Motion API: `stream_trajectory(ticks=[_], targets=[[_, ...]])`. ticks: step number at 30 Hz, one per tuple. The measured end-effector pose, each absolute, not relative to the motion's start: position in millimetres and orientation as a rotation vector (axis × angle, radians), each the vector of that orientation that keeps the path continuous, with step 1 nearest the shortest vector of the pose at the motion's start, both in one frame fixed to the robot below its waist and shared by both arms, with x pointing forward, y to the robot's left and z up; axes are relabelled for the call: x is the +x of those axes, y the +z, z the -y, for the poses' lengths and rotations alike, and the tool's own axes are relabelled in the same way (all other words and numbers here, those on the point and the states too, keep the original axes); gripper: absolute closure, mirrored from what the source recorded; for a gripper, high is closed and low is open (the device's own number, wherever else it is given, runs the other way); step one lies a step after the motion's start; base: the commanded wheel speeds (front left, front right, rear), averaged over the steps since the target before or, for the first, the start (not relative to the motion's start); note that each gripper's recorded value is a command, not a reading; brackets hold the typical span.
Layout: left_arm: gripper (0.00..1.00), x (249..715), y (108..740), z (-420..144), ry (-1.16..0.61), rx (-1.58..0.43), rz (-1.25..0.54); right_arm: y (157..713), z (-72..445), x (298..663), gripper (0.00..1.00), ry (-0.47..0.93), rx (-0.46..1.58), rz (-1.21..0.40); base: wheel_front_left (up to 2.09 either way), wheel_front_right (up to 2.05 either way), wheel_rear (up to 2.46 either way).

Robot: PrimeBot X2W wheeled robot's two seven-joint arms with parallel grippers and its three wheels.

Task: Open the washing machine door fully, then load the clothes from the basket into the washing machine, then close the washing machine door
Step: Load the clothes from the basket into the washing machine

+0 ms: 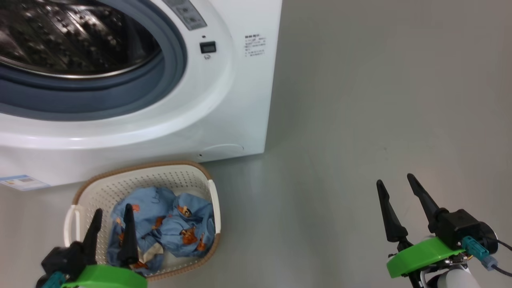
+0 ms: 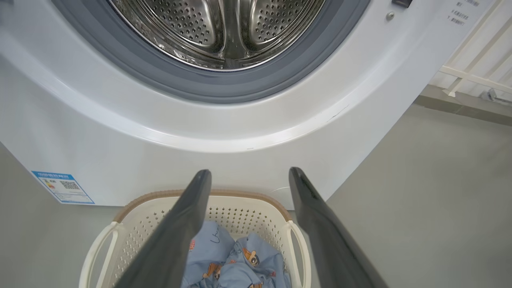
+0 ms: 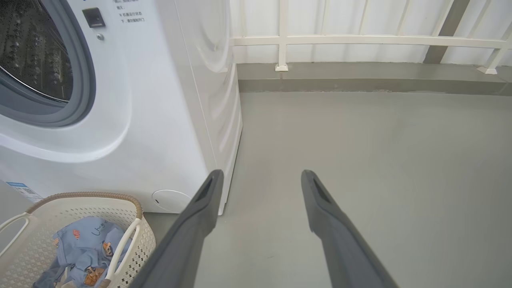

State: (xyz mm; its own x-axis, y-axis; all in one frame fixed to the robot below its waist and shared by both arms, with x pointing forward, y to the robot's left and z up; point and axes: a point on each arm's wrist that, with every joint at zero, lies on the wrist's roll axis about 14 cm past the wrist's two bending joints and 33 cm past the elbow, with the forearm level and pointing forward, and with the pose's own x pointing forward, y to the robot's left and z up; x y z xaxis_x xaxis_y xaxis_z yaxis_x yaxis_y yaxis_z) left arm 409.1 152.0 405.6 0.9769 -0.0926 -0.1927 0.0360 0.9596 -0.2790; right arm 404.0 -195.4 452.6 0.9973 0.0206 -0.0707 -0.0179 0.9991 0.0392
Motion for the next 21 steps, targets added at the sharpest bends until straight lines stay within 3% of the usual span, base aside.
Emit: stream_trajectory(ticks=[21], targets=[[0.0,455,278,-94,-0.23,-0.353,-0.565,394,215,430,0.0,-0.034,0.032,-0.203,0.0,0.0,0.0]])
